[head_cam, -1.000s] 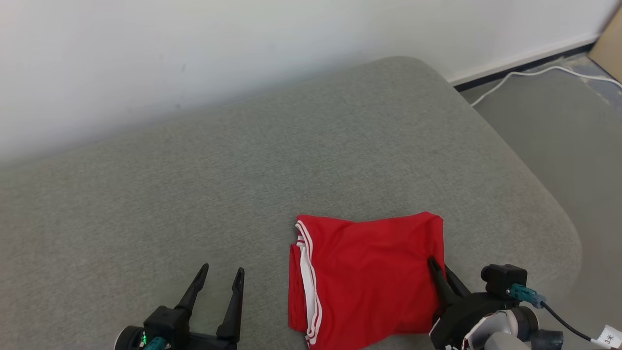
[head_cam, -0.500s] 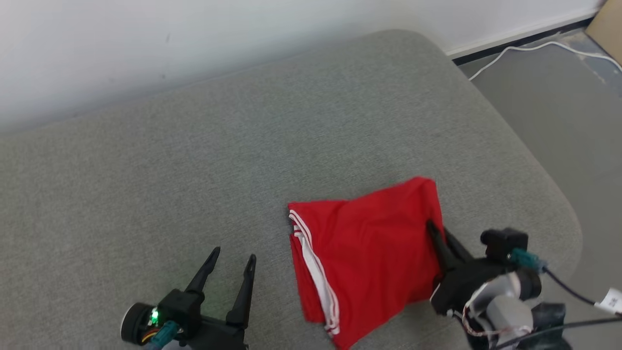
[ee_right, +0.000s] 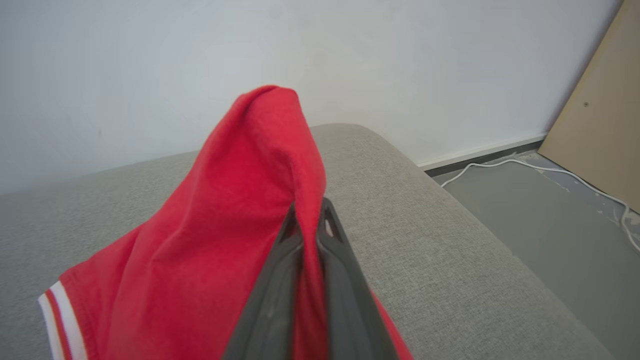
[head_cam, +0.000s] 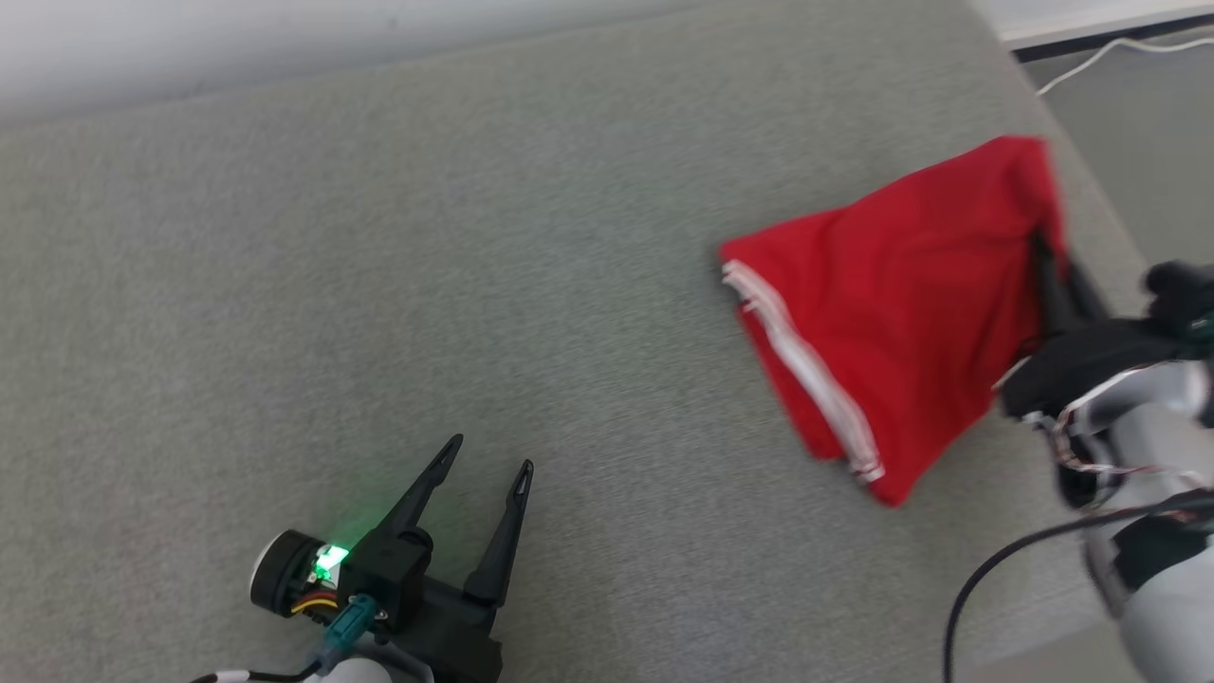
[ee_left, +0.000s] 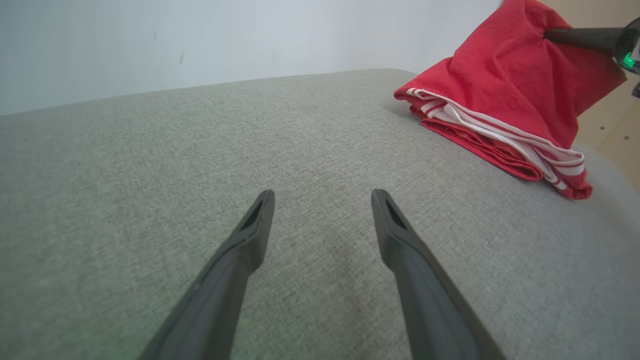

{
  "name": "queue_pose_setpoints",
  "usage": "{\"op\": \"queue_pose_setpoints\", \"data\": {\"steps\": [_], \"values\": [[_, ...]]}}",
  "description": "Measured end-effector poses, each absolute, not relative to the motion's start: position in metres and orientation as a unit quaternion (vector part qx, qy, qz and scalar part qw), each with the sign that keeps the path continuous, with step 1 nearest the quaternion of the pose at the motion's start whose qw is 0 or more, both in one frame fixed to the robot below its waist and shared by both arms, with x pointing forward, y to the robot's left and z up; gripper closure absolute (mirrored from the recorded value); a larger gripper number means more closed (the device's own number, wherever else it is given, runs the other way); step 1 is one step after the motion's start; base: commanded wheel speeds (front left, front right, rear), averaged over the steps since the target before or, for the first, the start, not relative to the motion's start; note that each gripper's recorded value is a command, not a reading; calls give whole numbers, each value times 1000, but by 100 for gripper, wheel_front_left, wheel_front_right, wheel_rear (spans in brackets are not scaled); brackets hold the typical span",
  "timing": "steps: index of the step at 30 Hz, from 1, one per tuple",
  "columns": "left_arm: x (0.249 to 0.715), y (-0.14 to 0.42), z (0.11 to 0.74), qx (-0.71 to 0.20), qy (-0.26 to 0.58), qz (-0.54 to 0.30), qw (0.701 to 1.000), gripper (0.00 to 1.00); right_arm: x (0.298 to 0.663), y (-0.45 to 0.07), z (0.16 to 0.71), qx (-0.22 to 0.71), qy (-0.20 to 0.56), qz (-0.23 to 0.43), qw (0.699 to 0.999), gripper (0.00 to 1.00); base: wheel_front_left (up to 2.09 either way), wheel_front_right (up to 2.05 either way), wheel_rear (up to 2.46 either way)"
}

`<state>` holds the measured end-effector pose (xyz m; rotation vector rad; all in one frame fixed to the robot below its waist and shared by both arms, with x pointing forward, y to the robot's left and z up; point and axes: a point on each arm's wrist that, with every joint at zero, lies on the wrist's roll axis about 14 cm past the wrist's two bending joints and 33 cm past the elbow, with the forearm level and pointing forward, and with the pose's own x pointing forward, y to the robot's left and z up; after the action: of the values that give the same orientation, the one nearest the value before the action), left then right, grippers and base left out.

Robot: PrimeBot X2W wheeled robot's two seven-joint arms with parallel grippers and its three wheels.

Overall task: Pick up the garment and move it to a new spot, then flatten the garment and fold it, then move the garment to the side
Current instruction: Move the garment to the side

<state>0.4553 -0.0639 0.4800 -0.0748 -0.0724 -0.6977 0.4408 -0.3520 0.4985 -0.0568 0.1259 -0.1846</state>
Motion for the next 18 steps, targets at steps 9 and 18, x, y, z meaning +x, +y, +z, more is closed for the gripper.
{"op": "queue_pose_setpoints", "data": {"steps": [9, 18], "values": [[464, -40, 462, -10, -25, -325, 945, 0, 460, -412, 510, -66, 58, -167, 982, 100, 0, 0, 0], [465, -28, 458, -4, -23, -316, 949, 0, 460, -435, 503, -97, 73, -202, 972, 100, 0, 0, 0]]}}
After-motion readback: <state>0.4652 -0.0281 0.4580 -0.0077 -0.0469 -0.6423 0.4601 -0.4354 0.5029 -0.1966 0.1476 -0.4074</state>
